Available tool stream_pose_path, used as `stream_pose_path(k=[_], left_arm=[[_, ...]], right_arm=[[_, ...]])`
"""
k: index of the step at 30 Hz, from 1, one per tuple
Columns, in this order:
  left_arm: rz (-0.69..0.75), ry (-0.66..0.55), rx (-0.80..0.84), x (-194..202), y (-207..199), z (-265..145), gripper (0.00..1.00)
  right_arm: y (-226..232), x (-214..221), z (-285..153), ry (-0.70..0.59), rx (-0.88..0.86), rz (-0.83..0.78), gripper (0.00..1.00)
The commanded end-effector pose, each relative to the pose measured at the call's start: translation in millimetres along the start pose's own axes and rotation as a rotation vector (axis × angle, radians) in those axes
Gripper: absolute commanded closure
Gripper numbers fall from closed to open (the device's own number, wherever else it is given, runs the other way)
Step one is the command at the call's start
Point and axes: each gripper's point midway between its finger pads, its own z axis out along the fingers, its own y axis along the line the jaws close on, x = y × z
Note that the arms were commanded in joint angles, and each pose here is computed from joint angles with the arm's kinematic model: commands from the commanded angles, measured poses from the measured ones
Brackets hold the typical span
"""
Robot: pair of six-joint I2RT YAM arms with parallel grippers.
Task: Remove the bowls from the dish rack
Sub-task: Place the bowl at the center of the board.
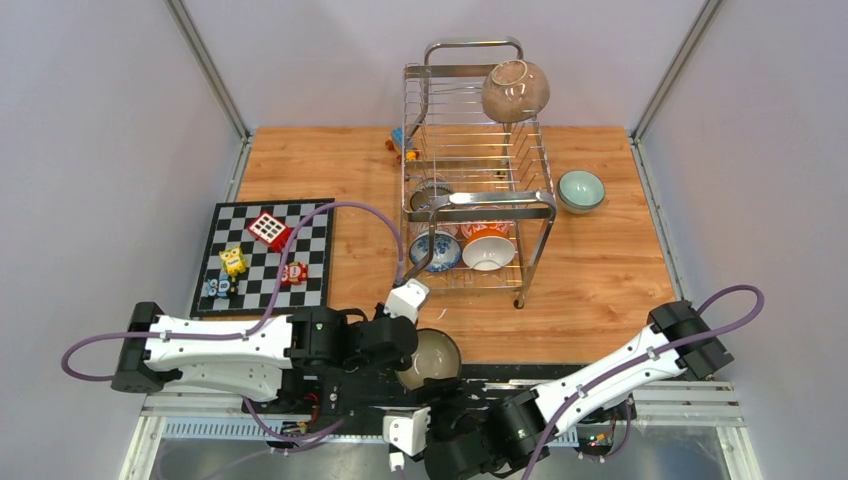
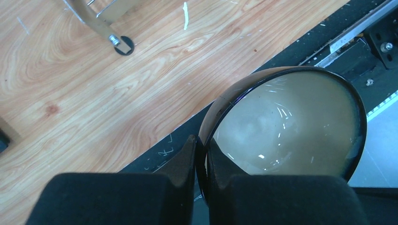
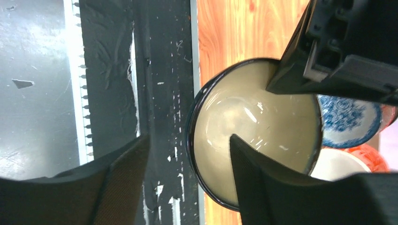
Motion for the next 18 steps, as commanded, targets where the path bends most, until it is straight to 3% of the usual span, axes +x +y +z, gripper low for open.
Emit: stream_pose_path(k=[1,4,5,18], left_arm=[[-0.094,-0.077,-0.006,-17.9,2.2,-5.8,1.00],[-0.102,-0.089,-0.027,-19.6,7.5,-7.7,1.00],[-0.104,-0.093,-0.035,-20.3,9.5,-8.5,1.00],[-0.146,-0.181,-0.154,-35.0,53.8,-42.1,1.00]], right_arm=[[0.0,-14.7,-4.4,0.006,0.010,0.030,0.25],[0.9,-22.0,-8.0,-0.010,-0.006,0.054,0.03],[0.7,-25.1,-9.8,-0.018,-0.011,0.064,0.01],[-30.4,-63.2,-60.8,-0.168,-0.063,0.255,0.01]])
